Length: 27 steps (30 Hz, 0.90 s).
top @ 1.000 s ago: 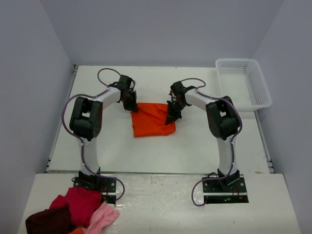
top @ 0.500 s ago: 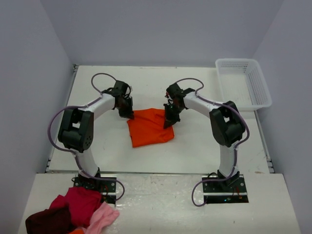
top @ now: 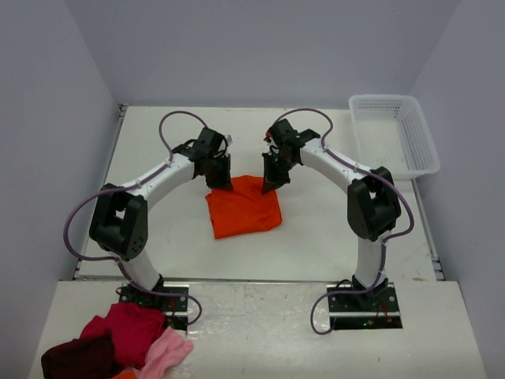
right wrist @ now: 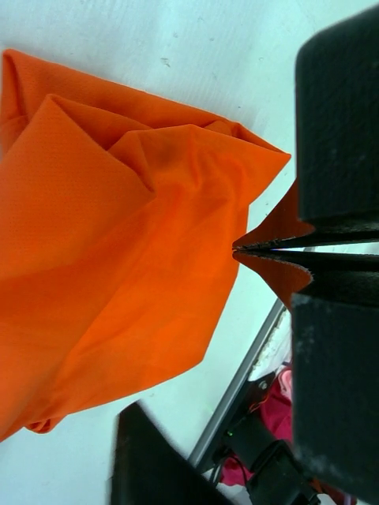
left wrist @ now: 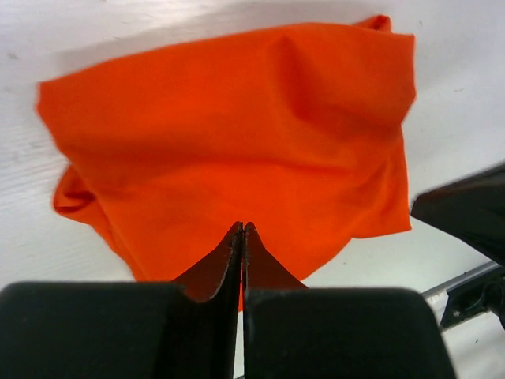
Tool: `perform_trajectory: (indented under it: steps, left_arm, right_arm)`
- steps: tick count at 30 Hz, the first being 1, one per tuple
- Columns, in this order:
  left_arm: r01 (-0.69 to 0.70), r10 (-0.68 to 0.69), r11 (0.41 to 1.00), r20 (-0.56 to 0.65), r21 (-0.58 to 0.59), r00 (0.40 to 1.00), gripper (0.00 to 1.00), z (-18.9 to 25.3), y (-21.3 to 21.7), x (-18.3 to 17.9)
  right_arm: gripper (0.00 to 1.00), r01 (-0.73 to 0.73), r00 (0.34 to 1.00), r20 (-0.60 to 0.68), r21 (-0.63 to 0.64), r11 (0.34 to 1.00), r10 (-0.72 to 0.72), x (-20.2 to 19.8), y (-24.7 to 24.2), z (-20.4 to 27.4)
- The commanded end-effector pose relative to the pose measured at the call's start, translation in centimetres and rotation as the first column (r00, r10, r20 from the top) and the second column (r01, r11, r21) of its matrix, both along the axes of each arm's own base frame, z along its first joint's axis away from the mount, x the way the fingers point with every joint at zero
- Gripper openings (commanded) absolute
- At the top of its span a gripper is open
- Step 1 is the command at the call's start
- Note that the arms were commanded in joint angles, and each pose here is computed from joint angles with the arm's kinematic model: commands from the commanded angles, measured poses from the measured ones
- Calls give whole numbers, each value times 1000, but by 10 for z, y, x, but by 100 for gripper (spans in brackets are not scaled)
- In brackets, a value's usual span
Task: Fold and stack the t-shirts
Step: Smooth out wrinkles on the folded tshirt
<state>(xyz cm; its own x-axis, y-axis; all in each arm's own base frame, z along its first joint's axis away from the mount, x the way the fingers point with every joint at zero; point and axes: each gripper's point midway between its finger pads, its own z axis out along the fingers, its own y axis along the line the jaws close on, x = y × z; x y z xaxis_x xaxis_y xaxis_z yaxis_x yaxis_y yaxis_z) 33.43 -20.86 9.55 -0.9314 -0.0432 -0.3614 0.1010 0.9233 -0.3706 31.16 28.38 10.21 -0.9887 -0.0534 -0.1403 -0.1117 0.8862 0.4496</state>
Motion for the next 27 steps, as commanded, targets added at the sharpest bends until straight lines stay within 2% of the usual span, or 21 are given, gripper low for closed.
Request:
perform_trajectory:
  steps: [1, 6, 15, 27]
  left_arm:
    - [29, -29, 998, -9, -47, 1000, 0, 14, -25, -17]
    - [47, -50, 998, -44, -52, 998, 0, 2, -39, -39]
    - [48, -48, 999, -76, -6, 996, 0, -16, -29, -49]
    - [52, -46, 998, -145, 37, 988, 0, -47, -18, -67]
  right_arm:
    - [0, -14, 999, 51, -18, 1000, 15, 18, 5, 4]
    - [0, -18, 999, 45, -18, 1000, 19, 34, 16, -3]
    - [0, -13, 1000, 23, -20, 1000, 13, 43, 22, -18]
    - [0, 41, 999, 8, -63, 997, -40, 68, 4, -40]
